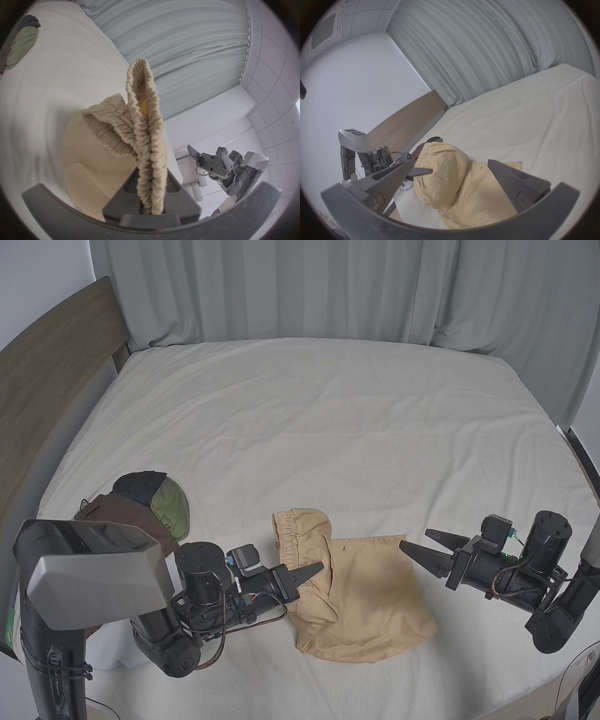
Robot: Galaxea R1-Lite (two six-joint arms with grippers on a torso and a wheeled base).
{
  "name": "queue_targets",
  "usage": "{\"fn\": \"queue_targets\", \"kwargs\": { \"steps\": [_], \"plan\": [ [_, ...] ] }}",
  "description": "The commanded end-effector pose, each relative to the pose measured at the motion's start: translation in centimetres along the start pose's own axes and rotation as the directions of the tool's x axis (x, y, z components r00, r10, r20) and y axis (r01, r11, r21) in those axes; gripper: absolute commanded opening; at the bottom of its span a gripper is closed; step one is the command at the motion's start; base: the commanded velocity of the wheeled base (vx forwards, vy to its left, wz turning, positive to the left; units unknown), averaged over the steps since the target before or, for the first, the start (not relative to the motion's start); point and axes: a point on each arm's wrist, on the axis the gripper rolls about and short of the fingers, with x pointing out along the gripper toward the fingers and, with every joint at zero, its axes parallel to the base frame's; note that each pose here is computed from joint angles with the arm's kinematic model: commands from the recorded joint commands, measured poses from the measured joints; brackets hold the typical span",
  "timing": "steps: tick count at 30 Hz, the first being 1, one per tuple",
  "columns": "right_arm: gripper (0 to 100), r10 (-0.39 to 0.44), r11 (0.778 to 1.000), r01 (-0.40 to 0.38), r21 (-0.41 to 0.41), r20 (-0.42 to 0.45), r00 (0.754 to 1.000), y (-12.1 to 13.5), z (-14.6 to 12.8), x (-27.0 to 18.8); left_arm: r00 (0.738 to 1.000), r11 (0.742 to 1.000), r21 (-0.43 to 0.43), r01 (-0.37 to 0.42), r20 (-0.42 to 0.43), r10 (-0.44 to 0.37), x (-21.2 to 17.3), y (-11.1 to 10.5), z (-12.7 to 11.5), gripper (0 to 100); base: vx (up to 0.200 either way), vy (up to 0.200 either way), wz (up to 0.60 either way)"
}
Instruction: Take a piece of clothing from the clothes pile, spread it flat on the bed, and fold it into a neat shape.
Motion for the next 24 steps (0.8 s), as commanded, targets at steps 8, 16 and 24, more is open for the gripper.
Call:
{"fn": "queue_targets", "kwargs": {
  "steps": [8, 16, 24],
  "plan": [
    [100, 0.000, 1.000, 0.000, 0.006, 0.061, 0.998, -0.1, 1.4, 0.2, 1.000, 1.000, -0.003, 0.006, -0.003, -0.006, 3.0, 0.7, -1.9, 0, 0.000, 0.000, 0.00],
    [100, -0.016, 1.000, 0.015, 0.005, 0.069, 0.998, -0.5, 1.6, 0.1, 0.998, 0.998, -0.035, 0.048, -0.038, -0.050, 3.7, -0.7, -3.3, 0, 0.000, 0.000, 0.00],
    [100, -0.018, 1.000, 0.018, 0.002, 0.076, 0.997, -0.6, 1.8, 0.1, 0.996, 0.997, -0.017, 0.072, -0.054, -0.073, 5.0, -0.8, -4.5, 0, 0.000, 0.000, 0.00]
  ]
}}
